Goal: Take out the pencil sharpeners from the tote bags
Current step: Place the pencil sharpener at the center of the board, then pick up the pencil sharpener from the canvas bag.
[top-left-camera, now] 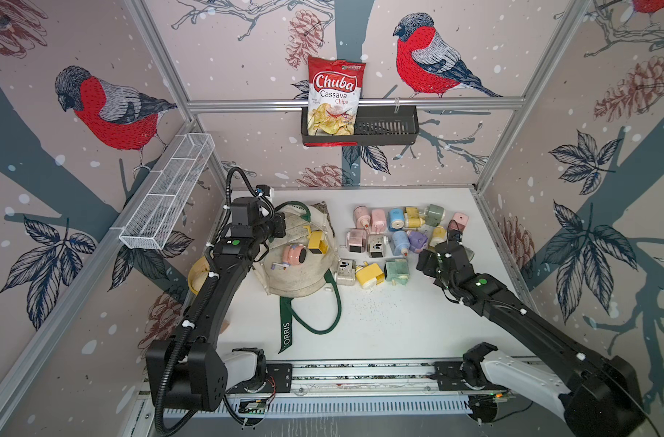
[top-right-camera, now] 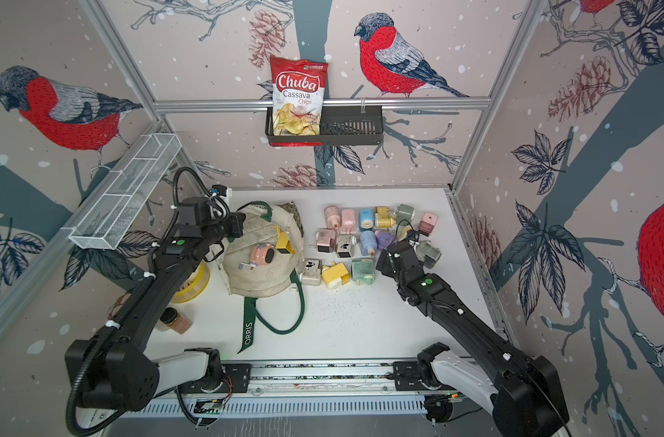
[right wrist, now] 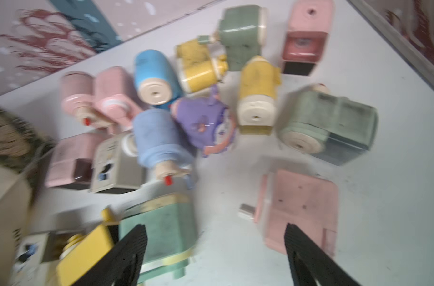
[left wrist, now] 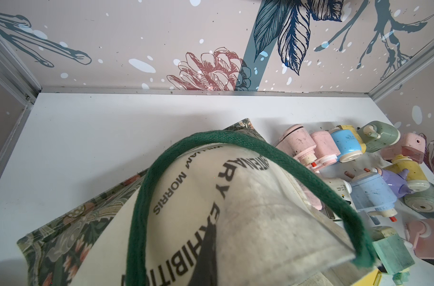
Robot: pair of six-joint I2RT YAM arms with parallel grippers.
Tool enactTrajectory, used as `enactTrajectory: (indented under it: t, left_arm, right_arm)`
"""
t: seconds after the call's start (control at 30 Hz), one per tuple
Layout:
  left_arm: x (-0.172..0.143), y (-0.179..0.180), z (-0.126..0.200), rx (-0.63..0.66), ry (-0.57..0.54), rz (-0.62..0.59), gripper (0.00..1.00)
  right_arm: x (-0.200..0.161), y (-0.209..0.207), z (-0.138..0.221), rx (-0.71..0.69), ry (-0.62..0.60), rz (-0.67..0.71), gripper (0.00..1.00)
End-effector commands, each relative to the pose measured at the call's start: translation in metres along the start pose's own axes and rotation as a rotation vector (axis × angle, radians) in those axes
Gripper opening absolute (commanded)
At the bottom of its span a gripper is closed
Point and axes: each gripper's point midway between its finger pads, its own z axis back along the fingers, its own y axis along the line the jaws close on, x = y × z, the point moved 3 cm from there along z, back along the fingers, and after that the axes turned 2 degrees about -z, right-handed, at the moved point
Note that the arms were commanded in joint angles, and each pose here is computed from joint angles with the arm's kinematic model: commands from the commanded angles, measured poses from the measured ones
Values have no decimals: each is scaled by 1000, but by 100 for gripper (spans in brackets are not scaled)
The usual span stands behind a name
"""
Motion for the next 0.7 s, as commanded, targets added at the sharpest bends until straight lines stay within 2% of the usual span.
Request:
enactTrajectory:
  t: [0.0,0.13,0.2,0.37,0.5,0.67]
  left_arm:
    - [11,0,2,-3,-46,4,0]
    - [10,0,1,-3,-41,5,0]
    - [10,0,0,-4,-40,5,0]
    - [11,0,1,-2,-43,5,0]
    - [10,1,0,-1,-41,3,0]
    - [11,0,1,-5,-49,0,0]
  right_arm:
    - [1,37,13,57,-4,101,86]
    - [-14,120,36,302,19,232,84]
    - [-24,155,45,371,23,291,84]
    - [-66,241,50,566,119,428,86]
    - [-91,291,37,629,116,591,89]
    - [-109,334,-4,627,113,750,93]
